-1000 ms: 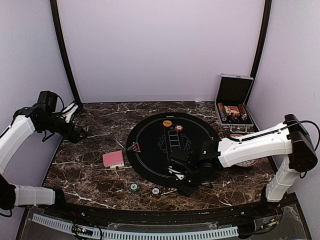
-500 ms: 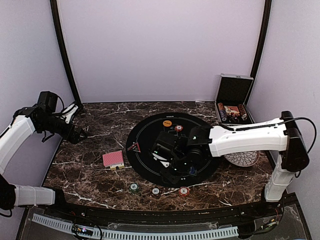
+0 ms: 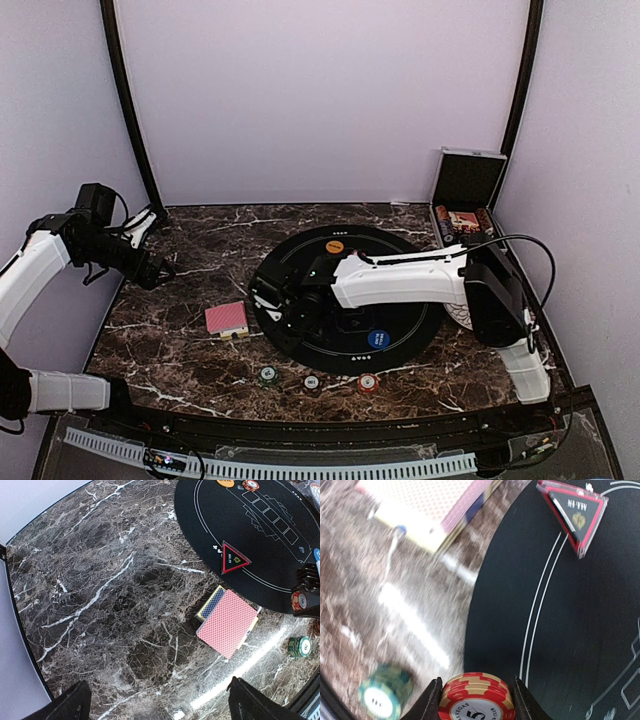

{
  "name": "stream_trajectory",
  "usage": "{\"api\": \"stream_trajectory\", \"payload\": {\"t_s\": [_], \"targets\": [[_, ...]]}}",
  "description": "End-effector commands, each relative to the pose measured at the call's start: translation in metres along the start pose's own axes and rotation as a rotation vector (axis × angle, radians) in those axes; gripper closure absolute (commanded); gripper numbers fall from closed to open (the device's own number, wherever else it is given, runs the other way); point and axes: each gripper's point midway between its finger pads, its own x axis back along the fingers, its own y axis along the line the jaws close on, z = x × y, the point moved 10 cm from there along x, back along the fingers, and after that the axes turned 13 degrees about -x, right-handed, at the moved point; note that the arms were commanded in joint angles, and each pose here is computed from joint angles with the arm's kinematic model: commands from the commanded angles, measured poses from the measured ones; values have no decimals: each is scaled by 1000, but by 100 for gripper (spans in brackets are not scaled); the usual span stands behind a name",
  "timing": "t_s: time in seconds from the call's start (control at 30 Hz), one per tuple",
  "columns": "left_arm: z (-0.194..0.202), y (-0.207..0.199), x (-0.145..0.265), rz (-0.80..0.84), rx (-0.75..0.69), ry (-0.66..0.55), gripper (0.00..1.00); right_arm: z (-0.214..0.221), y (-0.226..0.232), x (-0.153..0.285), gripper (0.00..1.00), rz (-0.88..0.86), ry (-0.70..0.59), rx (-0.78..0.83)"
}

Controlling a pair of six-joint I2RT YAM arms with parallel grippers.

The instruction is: Distribute texas hold em gaming equipment

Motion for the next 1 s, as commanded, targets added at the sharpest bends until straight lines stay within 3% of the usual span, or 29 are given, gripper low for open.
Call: {"api": "stream_trajectory", "payload": {"t_s": [0.0,0.37,0.43,0.6,0.73,0.97], "targets": [[-5,-3,10,11,-12,-29,1,-31,-3,-7,72,-41,-72,-24],[-4,-4,8,31,-3,-30,1,-47,-13,-45,69,-26,-57,-50],[-3,-4,7,35,0,-30,1,-45,-17,-49,65,-17,-53,-56],[-4,-4,6,44,2,-30,1,-43,-21,-54,45,-12,-42,-60],[-4,-5,6,60,6,-32,1,-44,-23,-43,41,-2,-63,-71],[-4,-4,7,51,6,-20,1,-53,-25,23,40,-4,-168,-88]]}}
